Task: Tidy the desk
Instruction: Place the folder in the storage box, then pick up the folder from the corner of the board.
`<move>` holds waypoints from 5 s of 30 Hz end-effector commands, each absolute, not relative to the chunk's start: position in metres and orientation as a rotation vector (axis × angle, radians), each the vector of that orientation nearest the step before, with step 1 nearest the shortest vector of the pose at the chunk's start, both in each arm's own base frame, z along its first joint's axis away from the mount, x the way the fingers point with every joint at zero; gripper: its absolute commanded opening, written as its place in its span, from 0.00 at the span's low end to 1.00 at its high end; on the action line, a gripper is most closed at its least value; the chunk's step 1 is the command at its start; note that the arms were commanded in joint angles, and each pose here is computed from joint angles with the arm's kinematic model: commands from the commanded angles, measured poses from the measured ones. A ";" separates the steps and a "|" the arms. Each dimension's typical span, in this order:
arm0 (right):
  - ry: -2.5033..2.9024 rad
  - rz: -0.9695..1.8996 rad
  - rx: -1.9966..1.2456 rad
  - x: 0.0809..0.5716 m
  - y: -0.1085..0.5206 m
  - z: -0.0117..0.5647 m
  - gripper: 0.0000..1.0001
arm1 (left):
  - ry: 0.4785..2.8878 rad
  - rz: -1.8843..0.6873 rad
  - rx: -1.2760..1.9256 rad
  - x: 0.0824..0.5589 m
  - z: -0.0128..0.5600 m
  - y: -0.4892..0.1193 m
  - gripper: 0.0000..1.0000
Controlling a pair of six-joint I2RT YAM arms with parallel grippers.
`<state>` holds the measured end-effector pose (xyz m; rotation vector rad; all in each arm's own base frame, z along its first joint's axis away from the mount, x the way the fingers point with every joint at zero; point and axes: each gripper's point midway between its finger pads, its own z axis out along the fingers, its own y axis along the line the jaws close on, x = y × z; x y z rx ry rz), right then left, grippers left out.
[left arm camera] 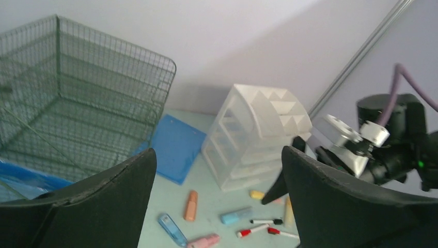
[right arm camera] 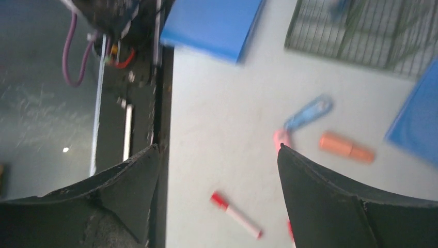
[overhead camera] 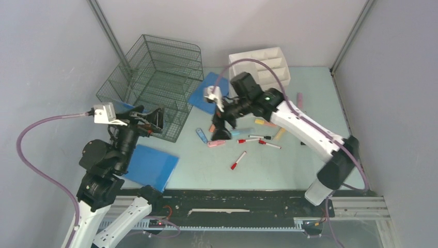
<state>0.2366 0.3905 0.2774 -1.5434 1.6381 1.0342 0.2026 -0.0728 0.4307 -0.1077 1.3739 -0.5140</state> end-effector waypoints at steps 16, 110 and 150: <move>1.651 0.939 -1.166 0.179 0.182 0.268 1.00 | 1.726 -0.566 -0.943 0.293 0.250 -0.028 0.71; 1.772 0.645 -1.212 0.202 0.164 0.216 1.00 | 2.053 -0.362 -1.022 0.299 0.233 0.009 0.82; 1.739 0.677 -1.227 0.196 0.168 0.219 1.00 | 2.470 0.508 -0.373 0.188 0.033 -0.063 0.81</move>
